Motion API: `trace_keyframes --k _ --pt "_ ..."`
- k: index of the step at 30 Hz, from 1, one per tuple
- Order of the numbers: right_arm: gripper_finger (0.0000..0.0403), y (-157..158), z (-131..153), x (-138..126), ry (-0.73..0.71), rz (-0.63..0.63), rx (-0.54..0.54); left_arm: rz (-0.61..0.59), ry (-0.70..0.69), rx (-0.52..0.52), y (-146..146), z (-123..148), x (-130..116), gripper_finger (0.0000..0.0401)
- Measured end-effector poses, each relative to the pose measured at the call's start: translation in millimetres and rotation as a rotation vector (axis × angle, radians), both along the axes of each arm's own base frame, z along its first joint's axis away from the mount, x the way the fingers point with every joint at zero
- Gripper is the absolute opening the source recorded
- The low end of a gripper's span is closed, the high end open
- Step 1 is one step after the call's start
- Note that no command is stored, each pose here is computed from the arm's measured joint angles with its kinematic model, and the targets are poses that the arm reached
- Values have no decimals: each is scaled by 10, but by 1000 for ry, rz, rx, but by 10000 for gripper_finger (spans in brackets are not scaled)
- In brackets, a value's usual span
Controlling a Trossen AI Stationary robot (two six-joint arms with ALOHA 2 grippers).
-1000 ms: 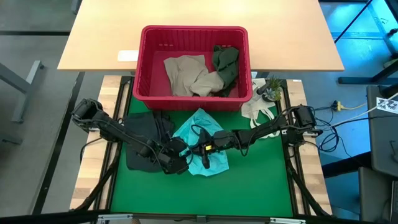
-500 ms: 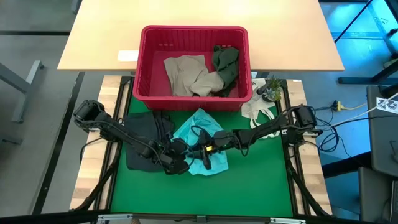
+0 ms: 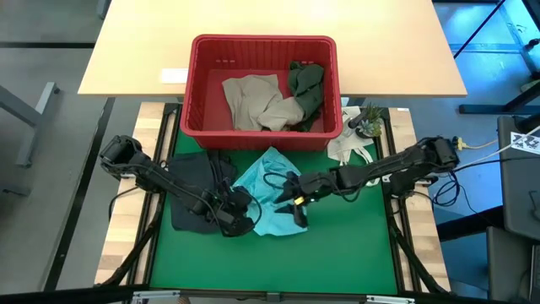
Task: Fold Laundry from Bin
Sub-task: Fold the blue shorts from the red laundry bin
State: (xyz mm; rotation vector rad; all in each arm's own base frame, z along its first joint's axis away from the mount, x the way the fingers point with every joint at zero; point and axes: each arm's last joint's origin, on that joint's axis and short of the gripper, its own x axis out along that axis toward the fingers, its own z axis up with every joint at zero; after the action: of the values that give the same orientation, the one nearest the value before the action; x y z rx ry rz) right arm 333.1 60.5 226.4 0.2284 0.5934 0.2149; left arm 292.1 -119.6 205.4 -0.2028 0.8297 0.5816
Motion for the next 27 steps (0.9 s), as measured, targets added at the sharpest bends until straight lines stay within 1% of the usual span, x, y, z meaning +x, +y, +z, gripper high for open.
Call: trace_keyframes --k 3,6,8,11,13,18,20,27 --pt "150 71 -25 -158 135 30 -25 78 39 17 54 -25 -68 2" --pt "150 206 -94 -261 236 74 -46 145 65 43 92 -39 -133 2" --pt "150 319 -140 -319 281 111 -62 175 78 53 108 -44 -164 1" --pt "150 489 -202 -393 322 125 -117 212 91 63 129 -48 -201 1" --pt "150 592 -213 -443 312 101 -185 221 103 69 138 -49 -219 1" --pt "150 815 -183 -539 200 8 -419 222 110 73 142 -49 -225 1" --pt "150 880 -193 -561 173 -10 -484 221 110 73 141 -49 -225 0" --pt "150 1065 -379 -546 160 99 -597 222 109 71 140 -49 -225 0"
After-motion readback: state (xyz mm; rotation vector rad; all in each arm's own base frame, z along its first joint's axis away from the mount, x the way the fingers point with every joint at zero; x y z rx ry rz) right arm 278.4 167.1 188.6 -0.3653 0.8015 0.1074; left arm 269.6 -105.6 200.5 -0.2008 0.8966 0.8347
